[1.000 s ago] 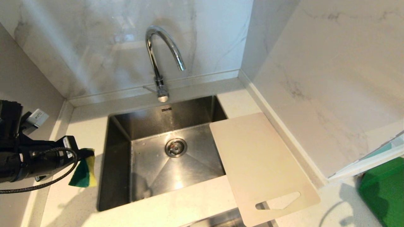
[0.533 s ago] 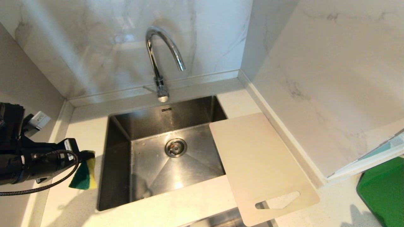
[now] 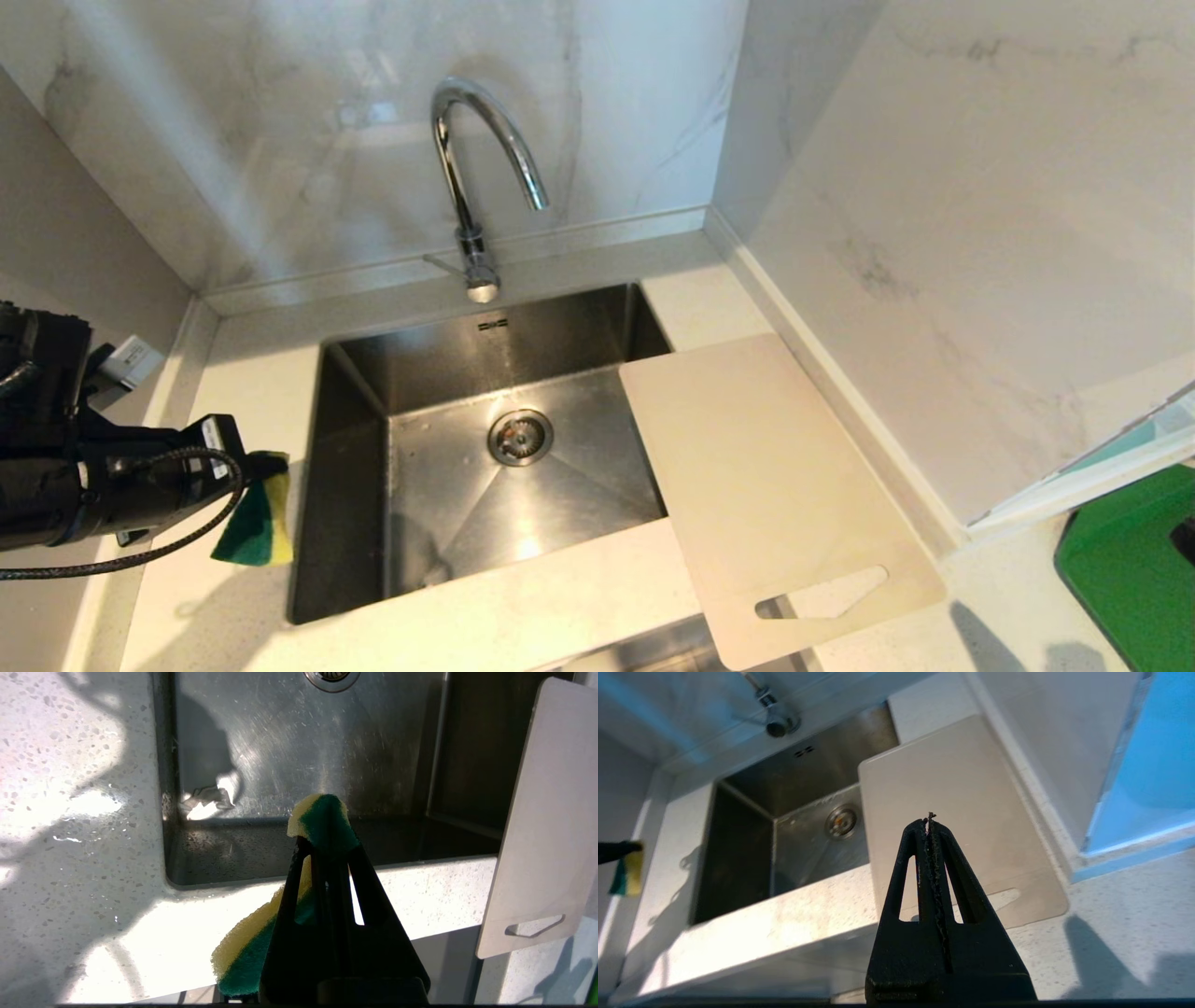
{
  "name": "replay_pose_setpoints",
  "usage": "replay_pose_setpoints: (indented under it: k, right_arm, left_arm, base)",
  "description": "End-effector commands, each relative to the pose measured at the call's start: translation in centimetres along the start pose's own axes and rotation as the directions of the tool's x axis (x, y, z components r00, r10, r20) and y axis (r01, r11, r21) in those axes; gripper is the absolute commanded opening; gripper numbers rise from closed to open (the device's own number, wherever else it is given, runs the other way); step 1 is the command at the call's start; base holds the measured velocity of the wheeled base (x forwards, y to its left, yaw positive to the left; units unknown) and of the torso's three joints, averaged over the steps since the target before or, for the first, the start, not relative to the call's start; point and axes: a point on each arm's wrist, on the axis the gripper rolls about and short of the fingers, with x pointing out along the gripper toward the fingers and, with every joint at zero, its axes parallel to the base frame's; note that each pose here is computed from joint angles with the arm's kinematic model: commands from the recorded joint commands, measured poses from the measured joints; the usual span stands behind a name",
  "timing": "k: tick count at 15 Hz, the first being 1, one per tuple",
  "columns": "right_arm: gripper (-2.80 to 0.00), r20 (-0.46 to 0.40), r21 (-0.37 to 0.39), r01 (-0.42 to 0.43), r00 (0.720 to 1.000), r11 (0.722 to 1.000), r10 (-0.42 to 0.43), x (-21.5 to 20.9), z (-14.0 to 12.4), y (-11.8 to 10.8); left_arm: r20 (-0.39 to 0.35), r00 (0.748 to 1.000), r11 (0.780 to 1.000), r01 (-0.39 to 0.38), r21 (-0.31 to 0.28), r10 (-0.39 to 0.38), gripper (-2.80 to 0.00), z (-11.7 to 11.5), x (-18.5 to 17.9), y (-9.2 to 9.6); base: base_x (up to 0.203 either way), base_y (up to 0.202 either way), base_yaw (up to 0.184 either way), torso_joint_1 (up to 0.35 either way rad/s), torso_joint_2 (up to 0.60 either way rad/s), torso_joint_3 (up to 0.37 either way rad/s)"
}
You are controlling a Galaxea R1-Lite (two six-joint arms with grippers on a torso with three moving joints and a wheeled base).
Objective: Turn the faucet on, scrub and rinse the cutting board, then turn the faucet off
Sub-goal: Put down the cleaning cloth
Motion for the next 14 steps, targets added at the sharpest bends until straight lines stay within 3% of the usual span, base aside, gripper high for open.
replay_pose_setpoints:
  k: [1, 4, 8, 10, 11, 13, 14]
  right_arm:
    - [-2.8, -0.039, 0.007, -0.04, 0.998, 0.999, 0.04, 0.3, -0.3, -0.2]
    - [-2.8, -0.119, -0.127, -0.098, 0.989, 0.987, 0.083, 0.2, -2.2, -0.5]
    - [-2.8, -0.242, -0.104, -0.224, 0.951, 0.969, 0.193, -1.1, -4.3, -0.3]
    - [-2.8, -0.312, -0.139, -0.281, 0.923, 0.95, 0.227, -2.8, -6.1, -0.1]
    - [-2.8, -0.335, -0.17, -0.273, 0.92, 0.947, 0.205, -3.3, -6.9, -0.2]
    - [-2.8, -0.341, -0.26, -0.11, 0.94, 0.959, 0.015, -3.5, -8.9, -1.2]
    - [-2.8, -0.322, -0.308, -0.011, 0.942, 0.951, -0.094, -3.6, -10.1, -1.8]
  left_arm:
    - [-0.014, 1.0, 1.0, -0.01, -0.004, 0.01, -2.8, -0.1, 0.5, 0.0]
    - [-0.015, 1.0, 1.0, -0.013, -0.006, 0.012, -2.8, -0.1, 0.6, 0.1]
    - [-0.013, 1.0, 1.0, -0.011, -0.007, 0.011, -2.8, -0.1, 0.5, 0.1]
    - [-0.017, 1.0, 1.0, -0.013, -0.006, 0.013, -2.8, -0.2, 0.5, 0.2]
    - [-0.017, 1.0, 1.0, -0.013, -0.006, 0.013, -2.8, -0.2, 0.5, 0.2]
    - [-0.015, 1.0, 1.0, -0.012, -0.008, 0.012, -2.8, -0.3, 0.4, 0.2]
    - [-0.021, 1.0, 1.0, -0.017, -0.008, 0.017, -2.8, -0.4, 0.5, 0.3]
  base:
    - [0.0, 0.0, 0.0, 0.0, 0.0, 0.0]
    - [0.0, 0.0, 0.0, 0.0, 0.0, 0.0]
    - [0.0, 0.0, 0.0, 0.0, 0.0, 0.0]
    - [0.0, 0.0, 0.0, 0.0, 0.0, 0.0]
    - [0.0, 0.0, 0.0, 0.0, 0.0, 0.0]
    - [0.0, 0.0, 0.0, 0.0, 0.0, 0.0]
    - [0.0, 0.0, 0.0, 0.0, 0.0, 0.0]
